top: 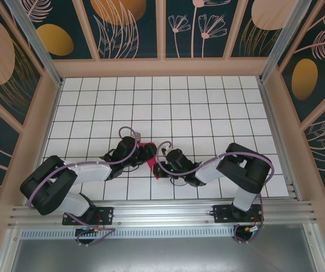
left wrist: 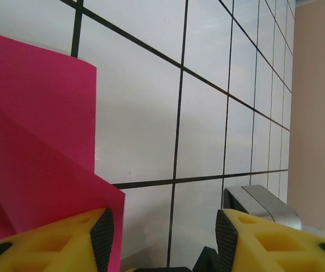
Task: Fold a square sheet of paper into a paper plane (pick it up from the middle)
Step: Fold the wing for the fifth time at the center of the table.
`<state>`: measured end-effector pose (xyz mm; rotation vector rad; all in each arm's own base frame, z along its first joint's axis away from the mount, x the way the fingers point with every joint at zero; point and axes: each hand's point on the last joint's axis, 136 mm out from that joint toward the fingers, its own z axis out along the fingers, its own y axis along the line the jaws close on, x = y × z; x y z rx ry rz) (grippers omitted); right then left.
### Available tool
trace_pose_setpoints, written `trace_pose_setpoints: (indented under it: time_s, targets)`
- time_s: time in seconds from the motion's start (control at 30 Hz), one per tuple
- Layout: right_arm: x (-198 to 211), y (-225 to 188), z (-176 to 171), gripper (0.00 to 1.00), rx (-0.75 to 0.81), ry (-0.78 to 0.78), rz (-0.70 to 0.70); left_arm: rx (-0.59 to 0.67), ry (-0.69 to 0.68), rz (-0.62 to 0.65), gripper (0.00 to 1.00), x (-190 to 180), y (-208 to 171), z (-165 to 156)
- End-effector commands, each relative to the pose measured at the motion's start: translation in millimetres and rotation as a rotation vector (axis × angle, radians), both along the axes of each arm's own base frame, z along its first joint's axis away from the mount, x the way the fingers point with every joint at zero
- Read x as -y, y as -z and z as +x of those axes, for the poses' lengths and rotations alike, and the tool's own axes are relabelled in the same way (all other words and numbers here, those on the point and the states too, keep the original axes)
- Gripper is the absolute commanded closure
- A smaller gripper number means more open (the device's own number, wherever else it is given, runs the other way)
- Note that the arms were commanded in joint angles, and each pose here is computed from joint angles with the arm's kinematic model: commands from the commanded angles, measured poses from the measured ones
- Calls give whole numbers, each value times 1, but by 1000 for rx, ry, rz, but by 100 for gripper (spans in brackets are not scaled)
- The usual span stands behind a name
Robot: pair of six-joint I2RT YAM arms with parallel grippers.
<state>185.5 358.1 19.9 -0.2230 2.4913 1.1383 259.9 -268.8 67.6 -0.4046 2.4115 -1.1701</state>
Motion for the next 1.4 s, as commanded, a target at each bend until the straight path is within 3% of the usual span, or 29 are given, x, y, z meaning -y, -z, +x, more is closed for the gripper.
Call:
trace_pose_setpoints:
  time_s: [0.0, 0.17, 0.53, 1.37]
  targets:
    - [23, 50, -20, 100, -33, -54, -259, 64, 3, 17, 46, 1, -14, 8]
    - [26, 49, -20, 100, -30, -37, -261, 68, 5, 31, 46, 0, -9, 7]
    - [27, 43, -23, 100, -80, -9, -166, 175, -70, -66, 42, -16, -46, 5]
    - [28, 47, -23, 99, -123, 23, -162, 107, -16, 65, 43, -2, 12, 18]
